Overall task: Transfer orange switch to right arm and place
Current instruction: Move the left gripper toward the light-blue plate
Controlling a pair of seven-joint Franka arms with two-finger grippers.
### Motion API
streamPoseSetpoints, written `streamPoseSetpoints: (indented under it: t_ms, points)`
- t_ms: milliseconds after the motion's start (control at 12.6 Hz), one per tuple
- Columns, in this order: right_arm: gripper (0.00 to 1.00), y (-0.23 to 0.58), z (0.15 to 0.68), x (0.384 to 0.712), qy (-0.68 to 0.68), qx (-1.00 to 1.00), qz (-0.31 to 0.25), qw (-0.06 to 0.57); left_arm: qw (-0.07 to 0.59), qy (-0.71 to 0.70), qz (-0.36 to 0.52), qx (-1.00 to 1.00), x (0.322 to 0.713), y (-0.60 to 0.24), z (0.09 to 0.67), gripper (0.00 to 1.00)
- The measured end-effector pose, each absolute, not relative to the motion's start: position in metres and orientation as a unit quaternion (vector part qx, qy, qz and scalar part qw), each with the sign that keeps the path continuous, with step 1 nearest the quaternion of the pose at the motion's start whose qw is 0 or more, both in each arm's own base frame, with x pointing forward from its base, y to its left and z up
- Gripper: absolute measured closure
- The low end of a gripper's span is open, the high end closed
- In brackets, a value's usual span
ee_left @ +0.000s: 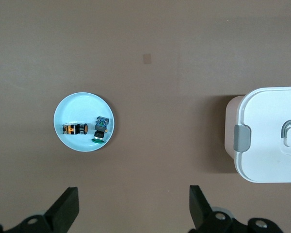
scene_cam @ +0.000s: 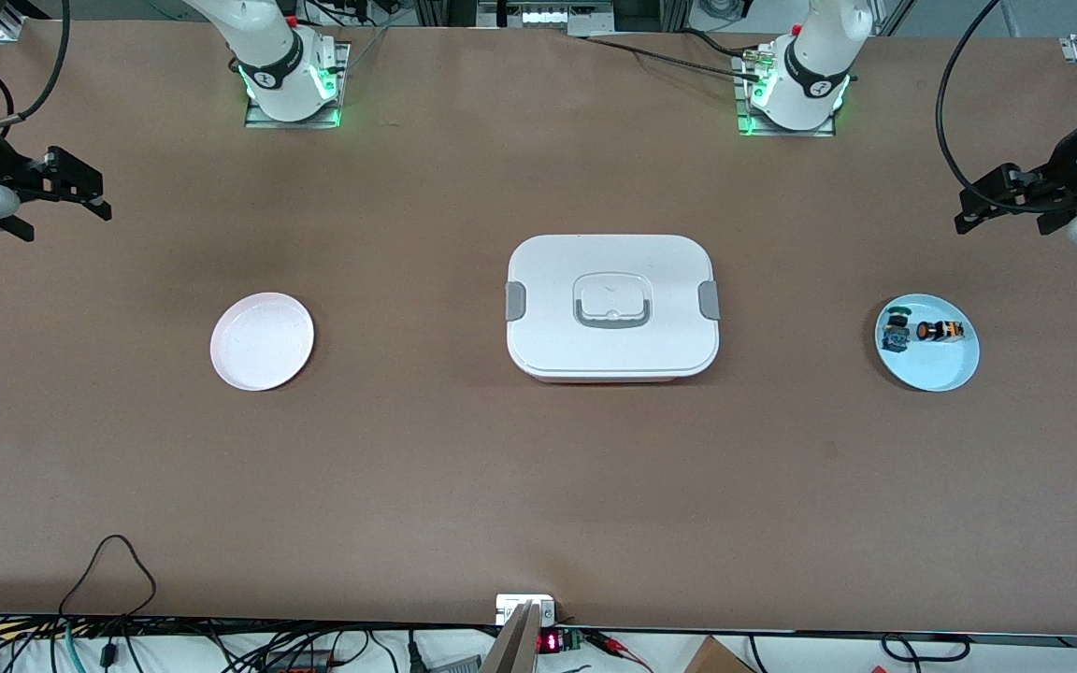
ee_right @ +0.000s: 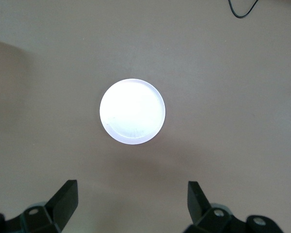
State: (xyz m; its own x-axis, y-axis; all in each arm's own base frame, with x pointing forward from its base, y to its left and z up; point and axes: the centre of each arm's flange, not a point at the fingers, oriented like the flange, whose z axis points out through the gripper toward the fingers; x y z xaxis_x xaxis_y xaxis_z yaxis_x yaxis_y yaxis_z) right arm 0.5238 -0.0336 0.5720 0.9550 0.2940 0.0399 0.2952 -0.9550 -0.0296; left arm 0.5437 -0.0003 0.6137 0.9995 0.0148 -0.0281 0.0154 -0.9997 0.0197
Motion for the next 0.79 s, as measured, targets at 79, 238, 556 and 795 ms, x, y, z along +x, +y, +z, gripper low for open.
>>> streamPoseSetpoints:
  t_ms: [79,238,556,795]
  points:
    - [0.0,-0.0336,0.5718,0.5233,-0.149,-0.989,-0.015,0.018,0.01,0.008,-0.014,1.0,0.5438,-0.0003,0.6137,0.0]
    - [0.0,-0.0333,0.5704,0.5214,-0.148,-0.989,-0.007,0.02,0.01,0.008,-0.014,1.0,0.5439,-0.0003,0.6136,0.0]
    - [0.0,-0.0332,0.57,0.5203,-0.126,-0.992,-0.003,0.021,0.01,0.009,-0.016,1.0,0.5448,-0.0004,0.6113,0.0]
    - [0.0,-0.0332,0.5701,0.5202,-0.125,-0.992,-0.003,0.021,0.01,0.01,-0.023,1.0,0.5476,-0.0005,0.6053,0.0]
